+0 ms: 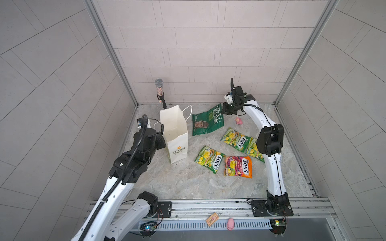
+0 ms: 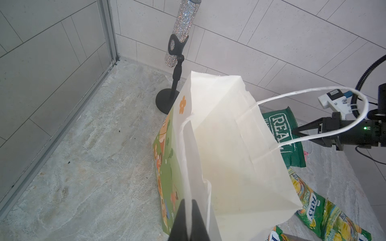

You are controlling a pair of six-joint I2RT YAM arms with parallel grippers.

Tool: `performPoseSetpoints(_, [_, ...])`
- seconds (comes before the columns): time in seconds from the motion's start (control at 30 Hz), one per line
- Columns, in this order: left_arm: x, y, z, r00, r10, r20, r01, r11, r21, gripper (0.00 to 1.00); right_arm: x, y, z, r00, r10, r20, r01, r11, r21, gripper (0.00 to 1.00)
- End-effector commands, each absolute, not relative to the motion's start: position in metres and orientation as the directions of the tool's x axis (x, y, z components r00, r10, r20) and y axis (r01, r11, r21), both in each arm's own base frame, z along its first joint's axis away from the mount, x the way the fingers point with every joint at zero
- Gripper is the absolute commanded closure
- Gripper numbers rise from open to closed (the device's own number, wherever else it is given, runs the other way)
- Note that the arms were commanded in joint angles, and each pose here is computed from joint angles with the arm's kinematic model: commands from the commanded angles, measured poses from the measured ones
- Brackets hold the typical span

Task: Take the snacks out of the paper bag
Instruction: Place the snack at the top-center of the table.

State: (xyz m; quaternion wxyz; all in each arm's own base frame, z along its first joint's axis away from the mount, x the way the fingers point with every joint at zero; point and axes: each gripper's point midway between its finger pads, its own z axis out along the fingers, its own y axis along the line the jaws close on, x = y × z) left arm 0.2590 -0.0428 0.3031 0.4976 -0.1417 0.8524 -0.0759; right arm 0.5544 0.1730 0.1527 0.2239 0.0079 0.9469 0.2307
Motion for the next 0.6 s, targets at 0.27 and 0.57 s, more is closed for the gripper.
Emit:
performPoseSetpoints(0.27, [0.26, -0.04, 0.308, -0.445, -0.306, -0.841, -0.163, 0.952, -0.26, 0.67, 0.557, 0.153, 0.119, -0.918, 0.092, -0.385, -0.041, 0.945, 0.324, 0.79])
performPoseSetpoints(0.57, [0.259, -0.035, 0.321, -0.425, -0.26, -0.867, -0.157, 0.965, -0.212, 0.27, 0.555, 0.144, 0.128, -0.911, 0.078, -0.406, -0.041, 0.96, 0.276, 0.49])
